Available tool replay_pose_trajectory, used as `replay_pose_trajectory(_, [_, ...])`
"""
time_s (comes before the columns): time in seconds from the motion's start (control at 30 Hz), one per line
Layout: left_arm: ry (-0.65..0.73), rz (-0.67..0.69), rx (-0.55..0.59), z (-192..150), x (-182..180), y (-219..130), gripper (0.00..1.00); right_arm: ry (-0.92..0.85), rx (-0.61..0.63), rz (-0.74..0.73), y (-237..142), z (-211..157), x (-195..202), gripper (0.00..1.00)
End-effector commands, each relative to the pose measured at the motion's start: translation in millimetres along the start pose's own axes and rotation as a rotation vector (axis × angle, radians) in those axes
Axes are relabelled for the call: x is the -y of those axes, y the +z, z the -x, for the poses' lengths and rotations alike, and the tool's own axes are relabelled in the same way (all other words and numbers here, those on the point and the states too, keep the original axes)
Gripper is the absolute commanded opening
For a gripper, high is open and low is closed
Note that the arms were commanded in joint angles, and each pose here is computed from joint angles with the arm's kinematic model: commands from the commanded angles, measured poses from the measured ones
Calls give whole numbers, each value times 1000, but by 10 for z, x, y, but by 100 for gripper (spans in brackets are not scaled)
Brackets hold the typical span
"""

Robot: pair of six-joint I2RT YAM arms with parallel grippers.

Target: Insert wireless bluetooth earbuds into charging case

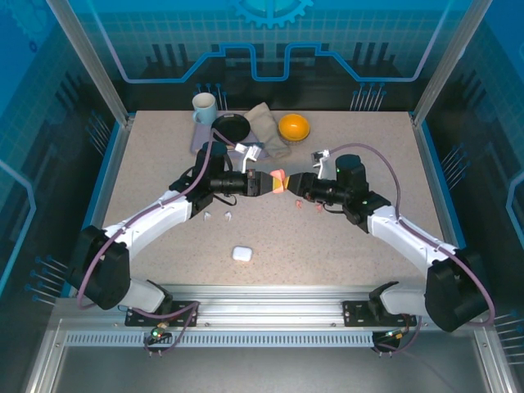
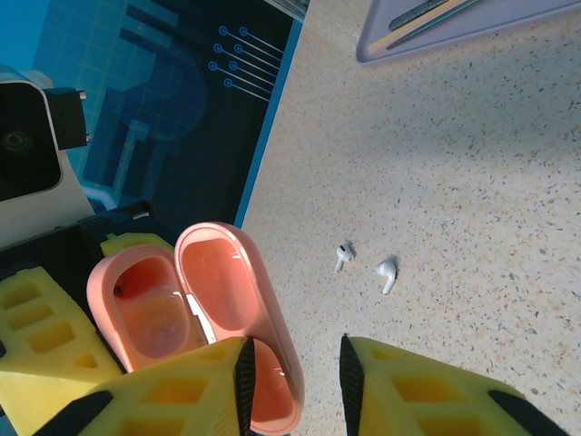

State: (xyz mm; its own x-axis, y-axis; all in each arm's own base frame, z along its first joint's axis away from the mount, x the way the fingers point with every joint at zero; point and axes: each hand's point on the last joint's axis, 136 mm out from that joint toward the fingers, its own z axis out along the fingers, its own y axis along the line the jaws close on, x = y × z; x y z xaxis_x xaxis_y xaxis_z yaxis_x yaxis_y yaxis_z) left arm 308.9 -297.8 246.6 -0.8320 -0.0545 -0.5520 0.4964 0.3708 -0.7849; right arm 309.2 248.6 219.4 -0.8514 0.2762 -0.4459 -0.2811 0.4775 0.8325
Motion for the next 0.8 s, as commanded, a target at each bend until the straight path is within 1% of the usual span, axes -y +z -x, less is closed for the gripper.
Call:
replay_pose_trajectory(0.0, [5,-31,7,26,30,-5,0,-47,-27,57,48,-8,-163,28])
replay_pose_trajectory(0.07, [5,-35,10,42,42,-4,0,-46,-37,63,58,-27,-158,27])
replay_pose_trajectory(0.2, [8,-44,10,55,68,-3,0,-41,-47,63,67,-61,-126,27])
replay_pose_trajectory(0.3, [6,-44,10,58,71,-7,0,-40,-45,58,72,-59,-110,19])
replay_pose_trajectory(0.4, [5,-39,9,58,62,-6,0,-37,-43,54,74,-45,-100,5])
replay_pose_trajectory(0.43, [6,-37,8,56,59,-6,3,-37,-40,51,69,-25,-103,0])
replay_pose_trajectory(0.47, [7,-36,7,53,61,-5,6,-36,-42,45,66,-22,-91,0])
replay_pose_trajectory(0.5, [7,-32,6,55,48,-4,13,-38,-43,36,63,-18,-80,0])
replay_pose_trajectory(0.57, [4,-22,4,52,32,1,38,-44,-46,22,56,-4,-63,0])
replay_pose_trajectory(0.6, [6,-17,5,61,31,-1,53,-47,-51,8,52,8,-46,0])
replay_pose_trajectory(0.63, [5,-9,6,71,23,-6,64,-49,-56,-9,46,23,-23,0])
replay_pose_trajectory(0.67, [9,-2,7,82,25,-11,72,-47,-68,-27,44,0,31,0])
replay_pose_trajectory(0.7, [13,7,9,99,28,-23,79,-64,-64,-34,32,84,-20,0])
replay_pose_trajectory(0.73, [17,16,9,118,28,-37,84,-73,-72,-55,20,107,-2,0])
replay_pose_trajectory(0.77, [19,24,9,142,23,-57,86,-83,-84,-75,15,117,31,0])
